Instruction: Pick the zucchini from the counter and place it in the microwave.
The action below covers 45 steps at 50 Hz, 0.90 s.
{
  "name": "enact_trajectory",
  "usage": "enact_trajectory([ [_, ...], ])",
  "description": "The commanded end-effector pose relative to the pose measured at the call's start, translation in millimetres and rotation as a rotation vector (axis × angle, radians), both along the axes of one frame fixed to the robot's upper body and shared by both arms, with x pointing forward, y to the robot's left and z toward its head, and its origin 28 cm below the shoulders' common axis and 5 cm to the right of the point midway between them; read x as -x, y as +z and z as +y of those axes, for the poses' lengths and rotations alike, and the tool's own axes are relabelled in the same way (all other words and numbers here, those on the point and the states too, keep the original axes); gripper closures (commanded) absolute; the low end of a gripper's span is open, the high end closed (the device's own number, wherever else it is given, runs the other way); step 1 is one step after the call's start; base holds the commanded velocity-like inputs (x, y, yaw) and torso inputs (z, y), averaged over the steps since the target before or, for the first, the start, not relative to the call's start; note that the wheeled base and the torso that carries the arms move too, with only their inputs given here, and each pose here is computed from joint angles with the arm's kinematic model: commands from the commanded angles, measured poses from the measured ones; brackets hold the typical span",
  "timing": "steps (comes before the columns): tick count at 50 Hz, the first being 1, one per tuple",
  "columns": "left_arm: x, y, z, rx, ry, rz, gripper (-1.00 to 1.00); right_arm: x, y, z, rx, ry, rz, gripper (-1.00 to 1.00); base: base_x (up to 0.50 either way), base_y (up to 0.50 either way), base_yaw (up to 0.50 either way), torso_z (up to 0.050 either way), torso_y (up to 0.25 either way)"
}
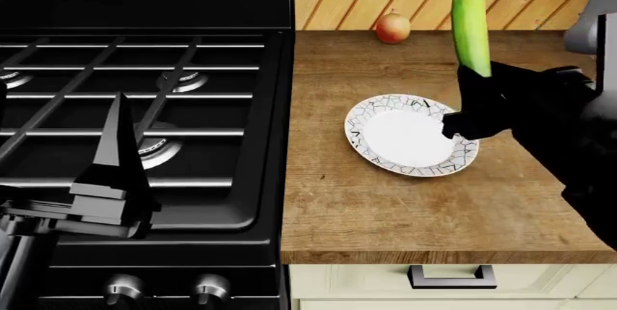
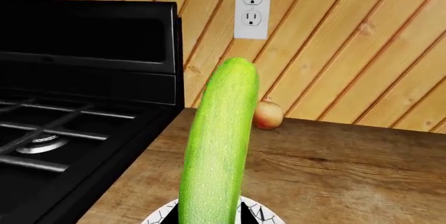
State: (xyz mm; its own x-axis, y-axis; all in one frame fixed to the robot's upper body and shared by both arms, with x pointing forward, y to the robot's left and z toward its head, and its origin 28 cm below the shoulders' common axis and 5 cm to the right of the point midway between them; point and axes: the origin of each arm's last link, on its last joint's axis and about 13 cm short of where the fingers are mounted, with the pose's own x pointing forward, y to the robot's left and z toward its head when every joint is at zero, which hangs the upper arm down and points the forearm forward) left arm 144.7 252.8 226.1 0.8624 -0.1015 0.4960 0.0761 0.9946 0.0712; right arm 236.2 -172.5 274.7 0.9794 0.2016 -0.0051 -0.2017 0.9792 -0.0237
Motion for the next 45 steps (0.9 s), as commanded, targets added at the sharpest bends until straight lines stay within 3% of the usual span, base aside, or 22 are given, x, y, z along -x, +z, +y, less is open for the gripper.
enact_trajectory([
  [1,0,0,-0.5,-0.001,0.0,-0.001,-1.0,27,5,-0.8,-0.022,0.007,-0.12,1.0,0.0,0.0,0.0,0.0,0.0],
  [18,0,0,0.1,-0.002,0.001,-0.005,-1.0,50,7,-2.5,-0.035,0.001,-0.199,1.0,0.0,0.0,0.0,0.0,0.0],
  [36,2,1,0.9,0.002,0.003,-0.006,-1.0,52,7,0.5,-0.035,0.02,-0.219,1.0,-0.38,0.01,0.0,0.0,0.0],
  [45,2,-1,1.7,0.001,0.005,-0.003,-1.0,50,5,1.6,-0.018,0.024,-0.231,1.0,-0.04,0.38,0.0,0.0,0.0],
])
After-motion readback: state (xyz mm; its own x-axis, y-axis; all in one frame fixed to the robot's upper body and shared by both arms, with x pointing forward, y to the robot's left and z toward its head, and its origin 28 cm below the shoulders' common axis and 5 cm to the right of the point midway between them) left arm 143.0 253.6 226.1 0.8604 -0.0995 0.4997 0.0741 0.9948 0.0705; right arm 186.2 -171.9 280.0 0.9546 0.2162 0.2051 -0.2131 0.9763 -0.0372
